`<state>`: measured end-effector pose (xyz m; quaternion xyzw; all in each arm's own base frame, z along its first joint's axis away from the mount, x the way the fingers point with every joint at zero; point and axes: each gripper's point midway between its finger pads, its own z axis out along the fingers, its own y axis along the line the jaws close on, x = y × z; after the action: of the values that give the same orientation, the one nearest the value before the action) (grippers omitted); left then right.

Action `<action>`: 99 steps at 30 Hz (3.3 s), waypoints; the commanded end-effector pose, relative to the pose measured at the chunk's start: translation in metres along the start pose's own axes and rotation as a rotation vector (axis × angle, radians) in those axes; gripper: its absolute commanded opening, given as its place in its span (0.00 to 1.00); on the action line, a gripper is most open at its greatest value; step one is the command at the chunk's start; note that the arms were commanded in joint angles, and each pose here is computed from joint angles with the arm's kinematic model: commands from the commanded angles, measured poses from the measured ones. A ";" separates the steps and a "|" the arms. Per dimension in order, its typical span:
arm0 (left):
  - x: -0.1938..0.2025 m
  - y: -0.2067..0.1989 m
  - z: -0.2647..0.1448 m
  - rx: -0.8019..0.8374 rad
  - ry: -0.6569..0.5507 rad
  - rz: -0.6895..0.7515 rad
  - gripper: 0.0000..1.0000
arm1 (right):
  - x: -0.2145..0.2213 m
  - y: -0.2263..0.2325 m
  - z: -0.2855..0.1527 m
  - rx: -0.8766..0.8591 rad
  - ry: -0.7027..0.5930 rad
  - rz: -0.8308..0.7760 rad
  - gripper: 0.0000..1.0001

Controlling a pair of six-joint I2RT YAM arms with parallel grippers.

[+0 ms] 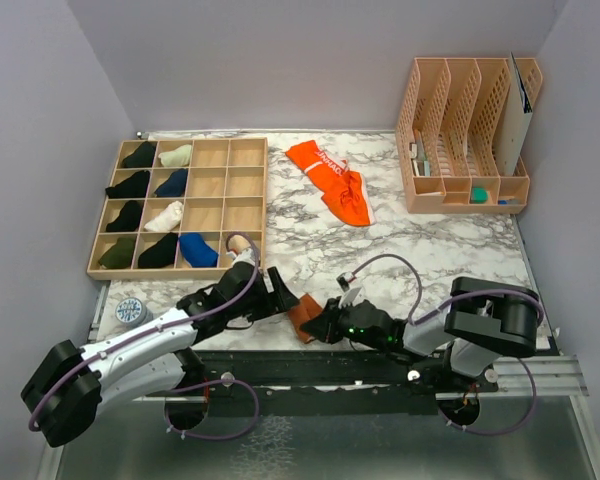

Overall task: Roll the underwear
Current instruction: Roll the underwear to the center of the board.

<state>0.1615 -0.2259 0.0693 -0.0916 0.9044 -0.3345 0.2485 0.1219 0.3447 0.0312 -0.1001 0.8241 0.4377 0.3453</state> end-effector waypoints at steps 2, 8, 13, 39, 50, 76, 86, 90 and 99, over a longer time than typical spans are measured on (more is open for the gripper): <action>0.017 -0.014 0.004 0.152 0.065 0.089 0.79 | 0.024 -0.030 -0.024 0.011 0.059 0.203 0.17; 0.026 -0.017 0.010 0.206 0.092 0.055 0.79 | 0.030 -0.037 -0.021 0.026 0.084 0.237 0.18; 0.026 -0.015 0.017 0.189 0.093 0.046 0.77 | 0.032 -0.043 -0.021 0.047 0.092 0.262 0.19; 0.050 0.042 0.051 -0.131 0.155 0.051 0.33 | 0.008 -0.044 -0.031 0.169 0.125 0.014 0.61; 0.043 0.031 0.045 -0.107 0.131 0.044 0.33 | -0.028 -0.019 -0.039 0.250 0.148 -0.325 0.68; 0.032 0.011 0.030 -0.037 0.090 -0.019 0.53 | 0.030 -0.064 -0.022 0.589 0.240 -0.498 0.27; 0.029 -0.007 0.019 0.134 0.037 -0.026 0.78 | 0.018 -0.012 -0.030 0.042 0.076 0.001 0.28; 0.041 -0.014 0.018 0.224 0.083 -0.020 0.78 | 0.013 -0.019 -0.045 -0.011 0.032 0.148 0.29; 0.049 -0.025 0.023 0.280 0.126 0.016 0.78 | 0.009 -0.040 -0.061 0.016 -0.017 0.323 0.33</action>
<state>0.1382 -0.2640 0.0487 -0.0546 0.8728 -0.4352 0.2140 0.1152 0.2903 0.0384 0.0102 0.8154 0.4842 0.3172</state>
